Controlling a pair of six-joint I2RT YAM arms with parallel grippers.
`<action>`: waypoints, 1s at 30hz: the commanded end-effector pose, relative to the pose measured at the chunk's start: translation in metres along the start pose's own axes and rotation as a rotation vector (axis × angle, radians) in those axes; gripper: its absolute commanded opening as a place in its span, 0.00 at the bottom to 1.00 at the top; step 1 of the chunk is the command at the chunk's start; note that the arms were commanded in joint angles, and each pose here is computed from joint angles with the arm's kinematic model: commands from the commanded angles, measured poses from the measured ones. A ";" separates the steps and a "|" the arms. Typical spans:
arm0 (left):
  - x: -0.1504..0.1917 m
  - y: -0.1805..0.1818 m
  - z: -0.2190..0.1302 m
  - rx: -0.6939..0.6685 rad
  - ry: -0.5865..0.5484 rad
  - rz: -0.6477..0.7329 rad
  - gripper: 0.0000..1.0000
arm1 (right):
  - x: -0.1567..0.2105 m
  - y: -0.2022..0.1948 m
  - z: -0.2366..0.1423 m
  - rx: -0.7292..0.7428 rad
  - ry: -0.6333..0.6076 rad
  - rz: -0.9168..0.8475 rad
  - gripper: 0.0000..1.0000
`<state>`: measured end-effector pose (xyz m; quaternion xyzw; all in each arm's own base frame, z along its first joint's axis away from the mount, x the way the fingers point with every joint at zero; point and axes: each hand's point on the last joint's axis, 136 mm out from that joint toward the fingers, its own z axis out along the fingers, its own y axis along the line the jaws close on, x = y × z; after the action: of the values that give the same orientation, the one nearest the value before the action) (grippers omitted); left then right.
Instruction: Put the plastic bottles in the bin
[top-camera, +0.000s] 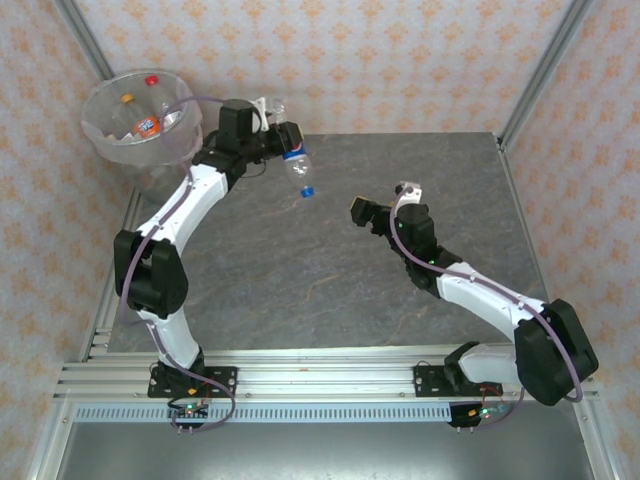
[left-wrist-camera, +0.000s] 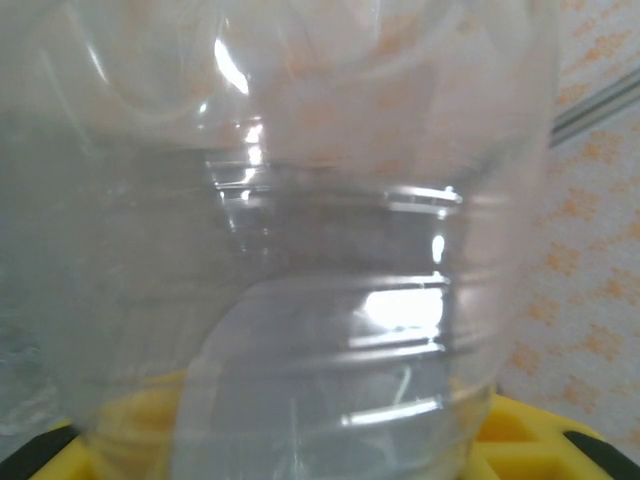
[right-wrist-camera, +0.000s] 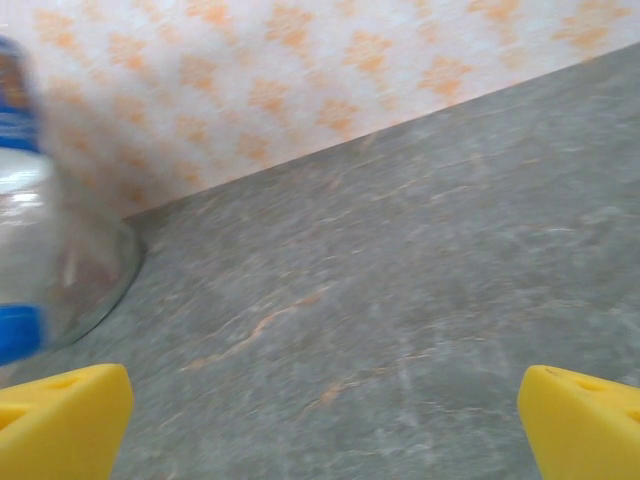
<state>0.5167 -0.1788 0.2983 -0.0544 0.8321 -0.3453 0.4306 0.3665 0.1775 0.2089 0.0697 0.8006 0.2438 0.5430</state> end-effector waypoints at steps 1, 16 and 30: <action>-0.039 0.009 -0.041 -0.128 -0.087 0.092 0.42 | -0.006 -0.038 -0.006 0.160 -0.052 0.079 0.99; -0.141 0.053 -0.128 -0.418 -0.277 0.226 0.43 | 0.009 -0.080 -0.010 0.303 -0.019 0.147 0.99; -0.238 0.083 -0.227 -0.771 -0.626 0.308 0.43 | 0.017 -0.088 -0.012 0.321 -0.013 0.163 0.99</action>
<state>0.5129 0.0649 0.4861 -0.1529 0.7551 0.0202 0.6372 0.3640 0.1111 0.1552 0.2066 0.8241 0.1613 0.5021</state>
